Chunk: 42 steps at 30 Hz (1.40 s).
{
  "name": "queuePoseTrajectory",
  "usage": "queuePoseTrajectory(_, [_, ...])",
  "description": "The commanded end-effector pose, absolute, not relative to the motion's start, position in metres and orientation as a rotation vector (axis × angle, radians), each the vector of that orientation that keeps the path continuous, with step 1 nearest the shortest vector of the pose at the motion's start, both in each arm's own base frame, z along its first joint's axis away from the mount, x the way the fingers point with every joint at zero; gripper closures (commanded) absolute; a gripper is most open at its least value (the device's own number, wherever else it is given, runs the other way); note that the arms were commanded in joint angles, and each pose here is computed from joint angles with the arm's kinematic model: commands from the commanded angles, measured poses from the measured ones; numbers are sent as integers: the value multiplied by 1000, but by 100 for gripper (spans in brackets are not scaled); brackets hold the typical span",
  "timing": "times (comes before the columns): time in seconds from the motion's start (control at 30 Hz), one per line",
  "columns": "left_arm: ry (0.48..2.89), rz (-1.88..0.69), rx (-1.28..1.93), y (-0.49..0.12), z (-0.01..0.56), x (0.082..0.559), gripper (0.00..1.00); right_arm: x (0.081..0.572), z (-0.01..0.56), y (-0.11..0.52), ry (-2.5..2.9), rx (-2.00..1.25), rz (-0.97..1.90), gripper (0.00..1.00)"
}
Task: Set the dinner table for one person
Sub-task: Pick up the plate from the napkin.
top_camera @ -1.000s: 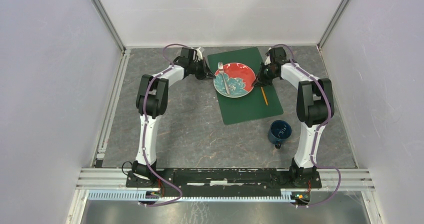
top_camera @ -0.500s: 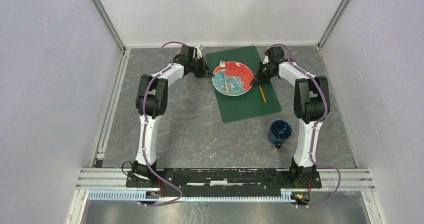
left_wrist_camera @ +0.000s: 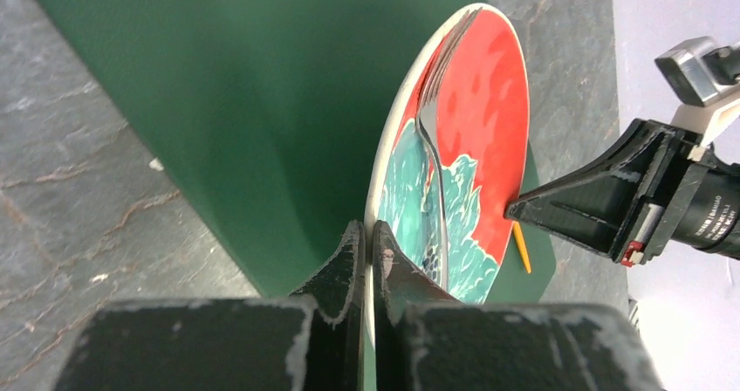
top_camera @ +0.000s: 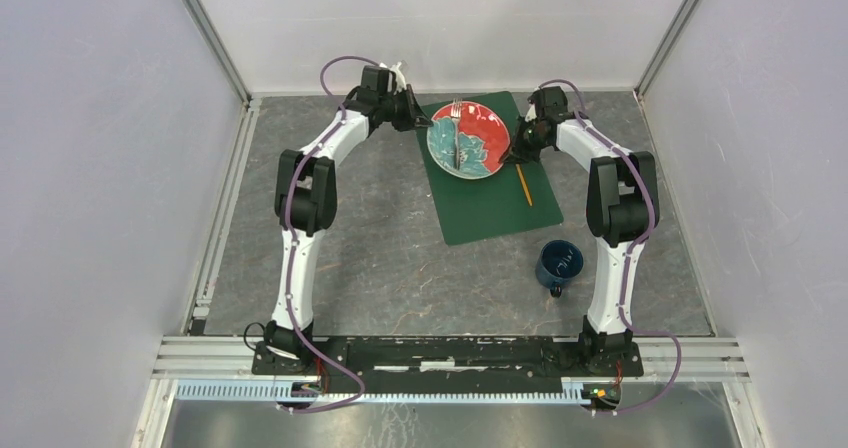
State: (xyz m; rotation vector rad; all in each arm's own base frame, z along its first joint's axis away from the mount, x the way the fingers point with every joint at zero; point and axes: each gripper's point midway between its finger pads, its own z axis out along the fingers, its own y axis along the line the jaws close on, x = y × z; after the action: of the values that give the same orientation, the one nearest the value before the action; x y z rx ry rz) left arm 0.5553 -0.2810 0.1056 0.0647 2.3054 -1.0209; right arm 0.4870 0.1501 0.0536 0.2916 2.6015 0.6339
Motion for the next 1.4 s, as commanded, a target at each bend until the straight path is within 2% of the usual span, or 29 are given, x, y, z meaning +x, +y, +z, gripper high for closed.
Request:
queuePoseTrajectory(0.0, [2164, -1309, 286, -366, 161, 522, 98, 500, 107, 191, 2456, 123, 815, 100])
queuePoseTrajectory(0.7, [2139, -1454, 337, -429, 139, 510, 98, 501, 124, 83, 2396, 333, 652, 100])
queuePoseTrajectory(1.37, [2088, -1494, 463, -450, 153, 490, 98, 460, 110, -10, 2414, 517, 412, 100])
